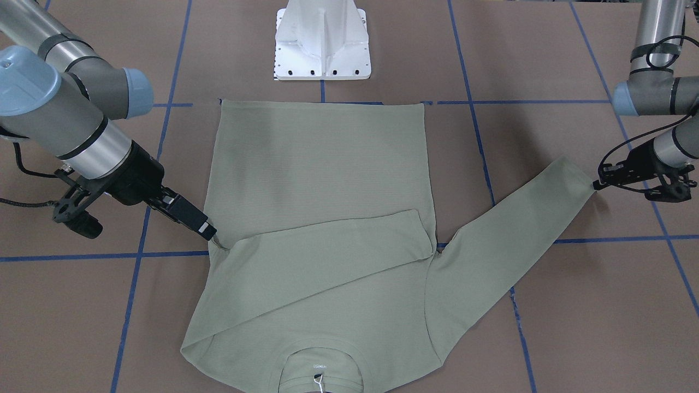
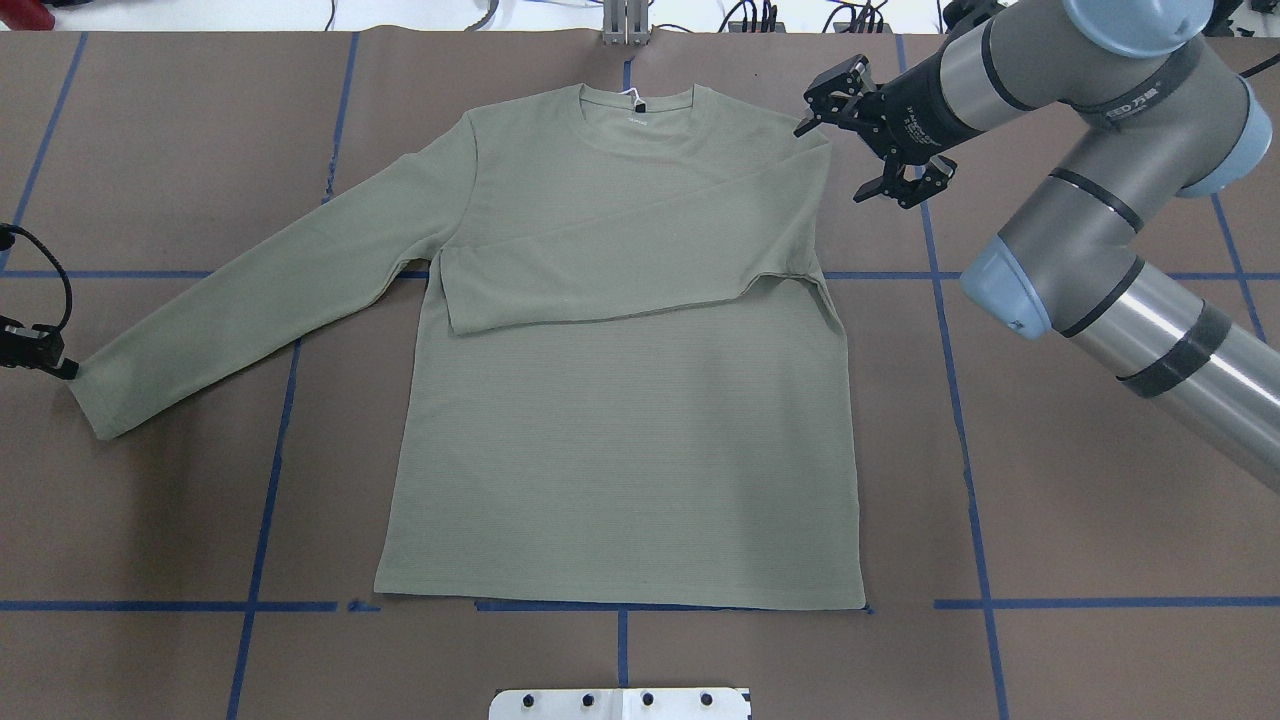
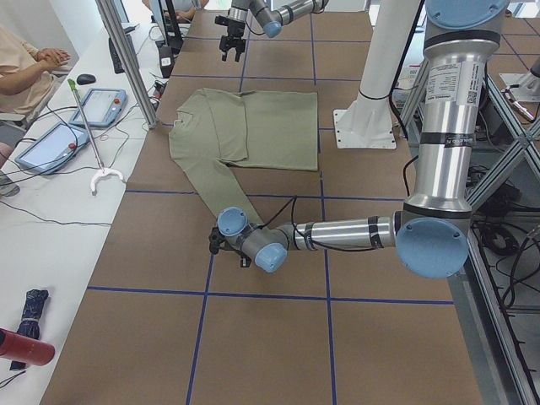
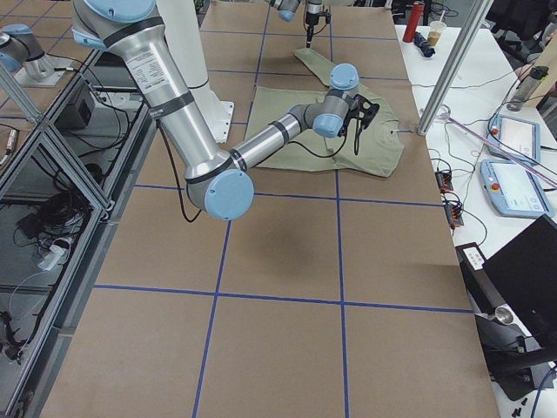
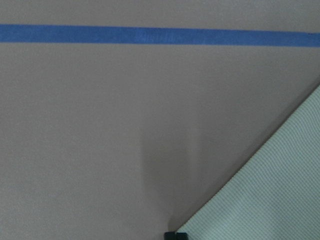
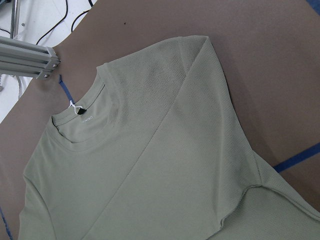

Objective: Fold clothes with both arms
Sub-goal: 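Move the left gripper to the cuff of the other sleeve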

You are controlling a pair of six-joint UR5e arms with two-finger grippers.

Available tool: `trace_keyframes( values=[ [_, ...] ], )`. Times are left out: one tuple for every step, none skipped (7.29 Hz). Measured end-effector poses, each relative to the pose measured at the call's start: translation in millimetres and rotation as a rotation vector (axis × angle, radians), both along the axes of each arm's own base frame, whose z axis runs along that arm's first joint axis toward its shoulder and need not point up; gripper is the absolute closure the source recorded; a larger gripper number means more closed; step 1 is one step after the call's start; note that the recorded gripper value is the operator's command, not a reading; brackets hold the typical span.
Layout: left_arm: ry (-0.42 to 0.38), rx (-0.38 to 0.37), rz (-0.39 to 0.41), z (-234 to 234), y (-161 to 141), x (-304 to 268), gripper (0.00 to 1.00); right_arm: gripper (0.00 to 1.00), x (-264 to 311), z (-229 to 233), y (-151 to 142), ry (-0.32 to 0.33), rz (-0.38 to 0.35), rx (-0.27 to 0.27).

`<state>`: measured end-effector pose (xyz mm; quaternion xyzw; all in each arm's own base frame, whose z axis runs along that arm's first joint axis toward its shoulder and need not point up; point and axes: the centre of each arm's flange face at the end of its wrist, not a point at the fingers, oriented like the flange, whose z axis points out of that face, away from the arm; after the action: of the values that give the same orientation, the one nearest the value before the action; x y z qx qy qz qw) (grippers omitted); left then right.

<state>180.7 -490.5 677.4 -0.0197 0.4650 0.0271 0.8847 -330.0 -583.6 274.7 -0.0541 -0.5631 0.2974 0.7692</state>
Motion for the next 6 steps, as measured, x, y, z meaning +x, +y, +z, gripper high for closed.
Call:
trace_keyframes(
  values=[
    [0.007, 0.004, 0.002, -4.2, -0.3, 0.5, 1.0, 0.0, 0.0, 0.1, 0.1, 0.0, -0.001, 0.0],
    [0.03, 0.014, 0.007, -18.2, -0.2, 1.6, 1.0, 0.0, 0.0, 0.5, 0.2, 0.0, -0.001, -0.001],
    [0.068, 0.014, 0.013, -37.1, 2.5, 2.1, 1.0, 0.0, 0.1, 0.8, 0.3, 0.0, -0.001, -0.002],
    [0.092, 0.003, 0.017, -45.5, 7.3, 1.3, 0.77, 0.0, 0.1, 0.8, 0.2, 0.001, -0.001, -0.002],
    [0.085, -0.002, 0.009, -43.5, 10.4, -0.6, 0.57, 0.0, 0.3, 1.3, 0.2, 0.001, 0.0, -0.002],
    [0.054, 0.002, -0.01, -36.3, 10.6, -2.8, 0.57, 0.0, 0.4, 1.7, 0.0, 0.002, 0.001, -0.002]
  ],
)
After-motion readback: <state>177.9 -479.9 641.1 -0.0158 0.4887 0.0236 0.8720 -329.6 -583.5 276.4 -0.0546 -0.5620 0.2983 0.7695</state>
